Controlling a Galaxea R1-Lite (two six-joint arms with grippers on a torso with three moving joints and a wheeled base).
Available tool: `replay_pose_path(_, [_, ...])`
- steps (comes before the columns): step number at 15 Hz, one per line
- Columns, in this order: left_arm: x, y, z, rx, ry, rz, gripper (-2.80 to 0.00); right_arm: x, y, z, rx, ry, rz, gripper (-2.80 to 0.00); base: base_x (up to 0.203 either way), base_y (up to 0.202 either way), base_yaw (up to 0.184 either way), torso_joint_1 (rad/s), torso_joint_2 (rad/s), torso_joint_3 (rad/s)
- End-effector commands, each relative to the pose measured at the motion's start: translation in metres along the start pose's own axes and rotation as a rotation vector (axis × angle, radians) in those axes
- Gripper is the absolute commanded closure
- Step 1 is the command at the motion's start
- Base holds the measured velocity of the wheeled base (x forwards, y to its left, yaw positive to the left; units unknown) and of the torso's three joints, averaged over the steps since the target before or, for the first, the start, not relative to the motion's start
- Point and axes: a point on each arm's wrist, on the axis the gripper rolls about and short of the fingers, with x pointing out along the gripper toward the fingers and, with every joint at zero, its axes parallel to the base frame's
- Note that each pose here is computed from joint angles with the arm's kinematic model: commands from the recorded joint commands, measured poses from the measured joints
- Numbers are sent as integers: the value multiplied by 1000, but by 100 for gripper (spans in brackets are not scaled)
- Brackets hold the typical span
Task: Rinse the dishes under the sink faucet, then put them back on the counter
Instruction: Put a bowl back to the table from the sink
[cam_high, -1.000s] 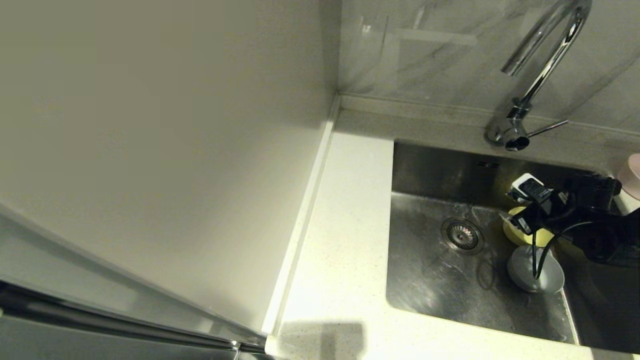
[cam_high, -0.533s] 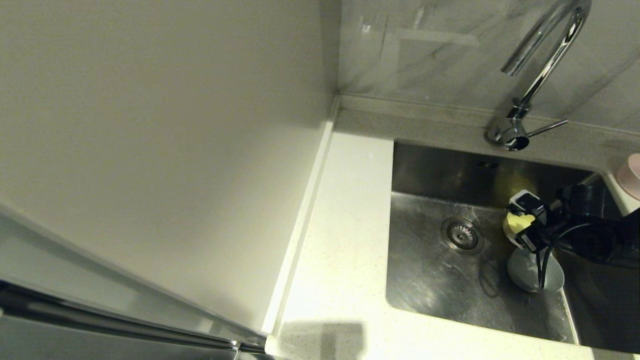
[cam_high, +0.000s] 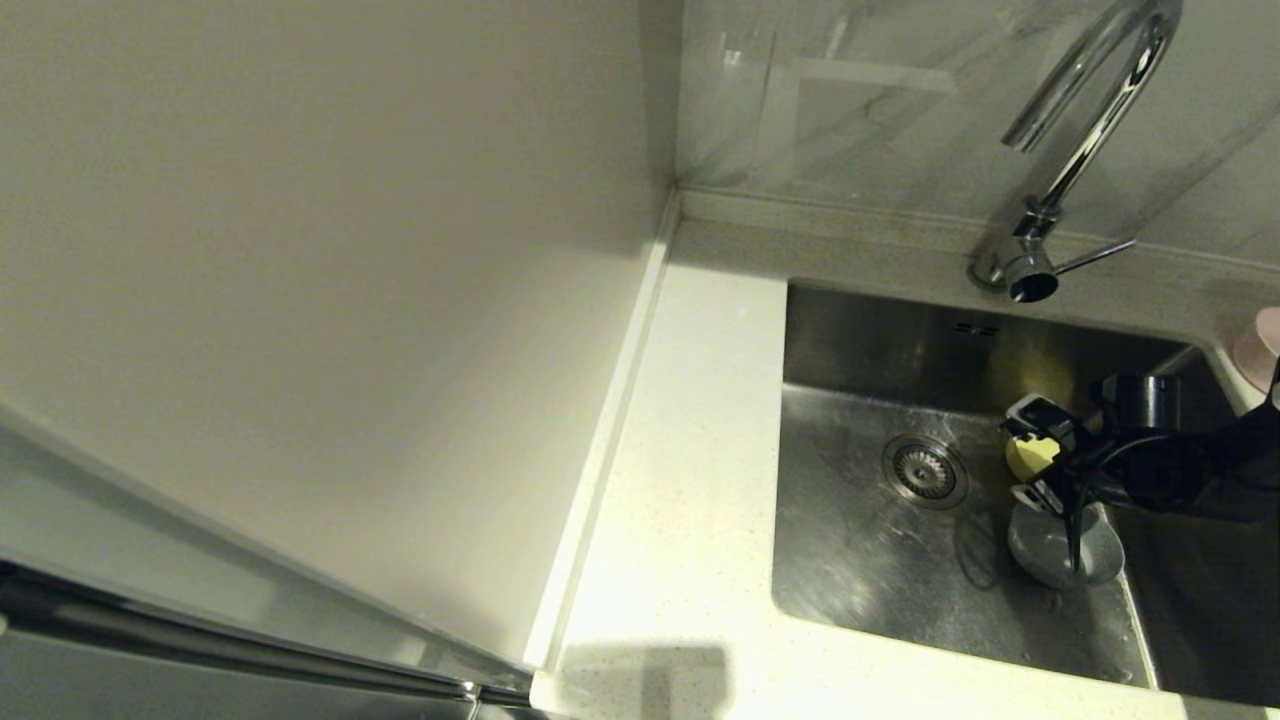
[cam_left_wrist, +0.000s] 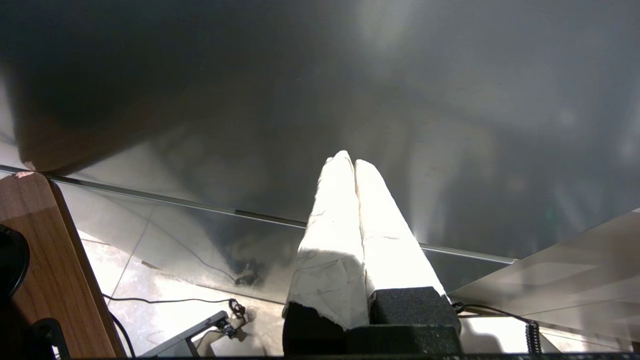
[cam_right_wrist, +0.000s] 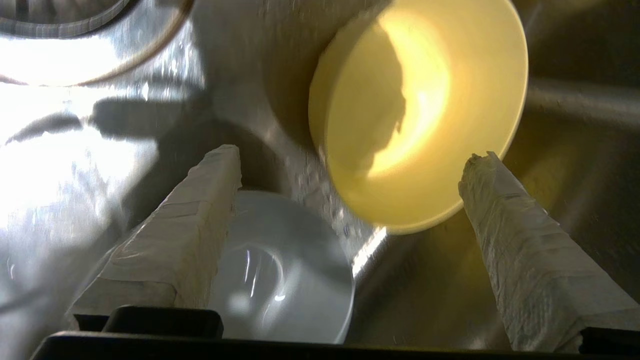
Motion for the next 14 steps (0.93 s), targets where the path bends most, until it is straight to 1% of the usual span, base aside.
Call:
replay_pose_path(1, [0,0,-1,0,3,0,0,13,5,3,25,-5,6,-280,0,0,0,0,0,0])
replay_pose_path(3, [0,0,-1,0,2,0,0,22,7,7,48,-16,3,-280,0,0,0,0,0,0])
replay_pose_path(8, [0,0,-1,0,3,0,0,41,9,8,56,-26,-7,-280,0,0,0,0,0,0])
replay_pose_path(11, [0,0,-1,0,3,0,0,42,6,11,59,-35,-17,-280,0,0,0,0,0,0])
replay_pose_path(12, [0,0,-1,0,3,0,0,42,6,11,61,-35,-17,0,0,0,0,0,0,0])
replay_pose_path(14, [0,0,-1,0,3,0,0,42,5,12,67,-38,-20,0,0,0,0,0,0,0])
